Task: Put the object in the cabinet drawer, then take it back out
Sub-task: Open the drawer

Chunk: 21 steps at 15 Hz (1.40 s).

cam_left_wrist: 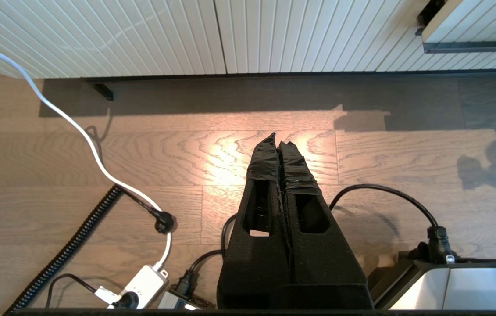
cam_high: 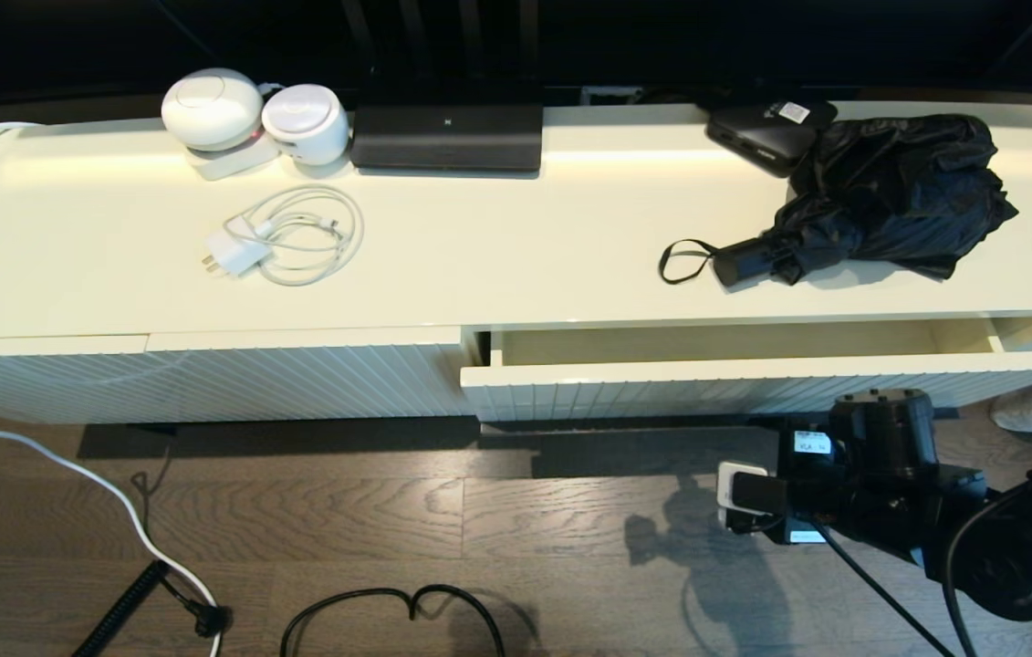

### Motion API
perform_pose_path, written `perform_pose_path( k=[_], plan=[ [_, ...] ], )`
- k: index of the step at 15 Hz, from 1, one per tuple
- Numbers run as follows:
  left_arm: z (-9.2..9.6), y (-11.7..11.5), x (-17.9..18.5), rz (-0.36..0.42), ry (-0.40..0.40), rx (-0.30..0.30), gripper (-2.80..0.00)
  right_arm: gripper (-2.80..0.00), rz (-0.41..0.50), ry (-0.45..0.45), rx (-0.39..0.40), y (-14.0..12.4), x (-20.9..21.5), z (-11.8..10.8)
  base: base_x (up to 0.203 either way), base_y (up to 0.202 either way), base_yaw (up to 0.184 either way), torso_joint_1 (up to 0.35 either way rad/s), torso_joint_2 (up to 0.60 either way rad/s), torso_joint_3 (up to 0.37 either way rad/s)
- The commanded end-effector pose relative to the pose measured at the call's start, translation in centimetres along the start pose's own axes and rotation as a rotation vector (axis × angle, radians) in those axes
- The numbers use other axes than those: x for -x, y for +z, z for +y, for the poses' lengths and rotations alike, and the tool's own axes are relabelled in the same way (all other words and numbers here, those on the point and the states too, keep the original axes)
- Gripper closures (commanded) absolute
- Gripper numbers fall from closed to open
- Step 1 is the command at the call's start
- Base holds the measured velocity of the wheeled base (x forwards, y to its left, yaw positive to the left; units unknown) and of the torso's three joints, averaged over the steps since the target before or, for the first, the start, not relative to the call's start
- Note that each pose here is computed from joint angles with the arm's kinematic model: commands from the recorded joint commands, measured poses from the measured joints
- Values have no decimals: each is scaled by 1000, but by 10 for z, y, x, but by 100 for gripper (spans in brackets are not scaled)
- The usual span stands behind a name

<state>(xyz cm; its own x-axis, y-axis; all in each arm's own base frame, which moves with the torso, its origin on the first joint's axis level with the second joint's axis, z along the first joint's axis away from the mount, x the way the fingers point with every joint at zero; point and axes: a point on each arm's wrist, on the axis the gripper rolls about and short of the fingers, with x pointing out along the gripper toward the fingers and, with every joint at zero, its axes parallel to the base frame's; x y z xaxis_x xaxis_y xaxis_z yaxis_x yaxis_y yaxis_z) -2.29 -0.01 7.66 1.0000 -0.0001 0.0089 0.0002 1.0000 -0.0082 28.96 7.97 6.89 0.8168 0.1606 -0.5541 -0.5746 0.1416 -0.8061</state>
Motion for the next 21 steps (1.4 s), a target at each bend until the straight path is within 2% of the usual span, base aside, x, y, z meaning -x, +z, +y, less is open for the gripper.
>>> perform_pose_path(
  k=[1, 8, 14, 15, 16, 21],
  plan=[
    [0, 0, 0, -3, 0, 0, 0, -280, 4, 15, 7, -3, 8, 7, 0, 0, 0, 0, 0, 0],
    [0, 0, 0, -2, 0, 0, 0, -280, 2, 21, 1, -7, 36, 17, 0, 0, 0, 0, 0, 0],
    [0, 0, 0, -3, 0, 1, 0, -280, -22, -42, -9, -8, 79, 10, 0, 0, 0, 0, 0, 0],
    [0, 0, 0, -3, 0, 0, 0, -7, -25, -56, -9, -8, 88, 8, 0, 0, 0, 0, 0, 0],
    [0, 0, 0, -3, 0, 1, 0, 0, -28, -65, -9, -9, 98, 7, 0, 0, 0, 0, 0, 0],
    [0, 0, 0, -3, 0, 1, 0, 0, -33, -90, -10, -14, 165, 9, 0, 0, 0, 0, 0, 0]
  ],
)
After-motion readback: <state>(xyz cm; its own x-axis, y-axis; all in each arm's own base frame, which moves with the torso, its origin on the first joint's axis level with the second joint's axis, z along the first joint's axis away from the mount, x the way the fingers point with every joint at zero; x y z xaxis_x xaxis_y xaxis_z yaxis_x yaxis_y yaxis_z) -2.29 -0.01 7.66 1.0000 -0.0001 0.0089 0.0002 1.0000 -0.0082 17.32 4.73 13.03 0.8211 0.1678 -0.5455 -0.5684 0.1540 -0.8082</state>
